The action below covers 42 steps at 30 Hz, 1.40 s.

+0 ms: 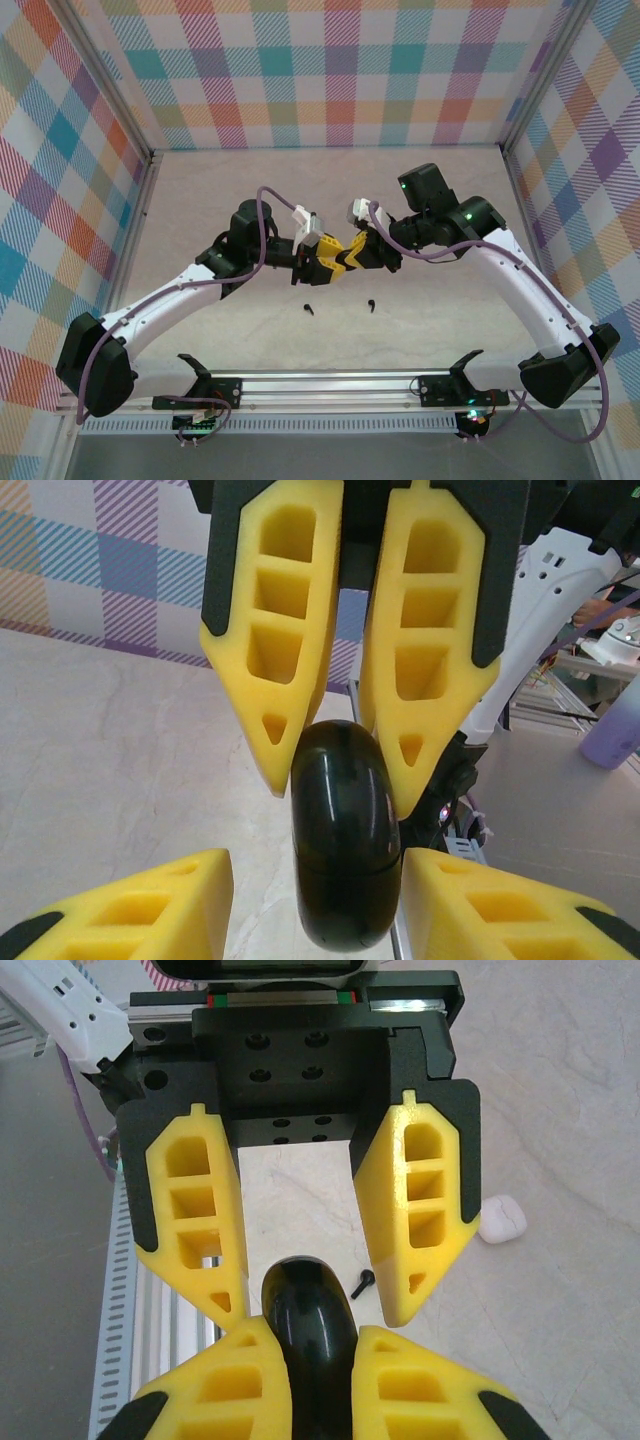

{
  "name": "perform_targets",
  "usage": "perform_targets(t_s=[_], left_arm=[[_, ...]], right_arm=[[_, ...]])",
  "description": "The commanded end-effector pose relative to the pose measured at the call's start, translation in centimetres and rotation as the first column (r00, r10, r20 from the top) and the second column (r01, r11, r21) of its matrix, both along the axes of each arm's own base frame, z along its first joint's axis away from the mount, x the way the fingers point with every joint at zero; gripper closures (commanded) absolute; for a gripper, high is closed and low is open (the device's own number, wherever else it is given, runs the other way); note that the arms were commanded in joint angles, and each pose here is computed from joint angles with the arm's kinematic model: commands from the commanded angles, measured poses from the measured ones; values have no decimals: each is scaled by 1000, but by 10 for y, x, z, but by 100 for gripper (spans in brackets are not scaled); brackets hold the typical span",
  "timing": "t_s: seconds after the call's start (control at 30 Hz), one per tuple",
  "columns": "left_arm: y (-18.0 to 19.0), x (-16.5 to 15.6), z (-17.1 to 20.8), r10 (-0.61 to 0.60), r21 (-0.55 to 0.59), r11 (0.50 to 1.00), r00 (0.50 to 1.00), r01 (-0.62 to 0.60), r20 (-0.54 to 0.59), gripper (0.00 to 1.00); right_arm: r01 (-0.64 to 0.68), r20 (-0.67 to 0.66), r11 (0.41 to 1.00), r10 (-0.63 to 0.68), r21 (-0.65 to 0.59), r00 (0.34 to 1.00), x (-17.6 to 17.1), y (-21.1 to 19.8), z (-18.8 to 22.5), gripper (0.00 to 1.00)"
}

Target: Insert the wireless bluetooth earbuds into the charging case

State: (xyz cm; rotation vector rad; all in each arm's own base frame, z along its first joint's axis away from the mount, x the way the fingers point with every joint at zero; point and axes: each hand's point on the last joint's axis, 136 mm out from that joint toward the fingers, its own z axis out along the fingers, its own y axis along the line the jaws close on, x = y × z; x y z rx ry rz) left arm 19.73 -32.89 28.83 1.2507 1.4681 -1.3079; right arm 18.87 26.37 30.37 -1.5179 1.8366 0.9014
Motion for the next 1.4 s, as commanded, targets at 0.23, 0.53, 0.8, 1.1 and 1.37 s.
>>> perform_targets(t_s=[0.23,0.53,0.8,1.1,1.37], left_arm=[[-8,-3,9,-48,-26,999,999,48,17,56],[-7,-6,11,-60,-25,998,998,60,27,88],[-2,-11,0,-49,-18,999,999,49,22,100],[5,-18,-3,-43,-24,999,999,44,26,100],[8,-14,-4,7,-22,1000,999,-6,32,100]], right_arm=[[-20,33,998,19,54,999,-1,7,16,98],[-16,22,999,15,48,1000,1,8,14,96],[109,50,994,-110,21,993,23,4,16,65],[185,25,982,-184,-46,983,42,-1,9,60],[220,-14,974,-221,-44,975,45,0,8,57]])
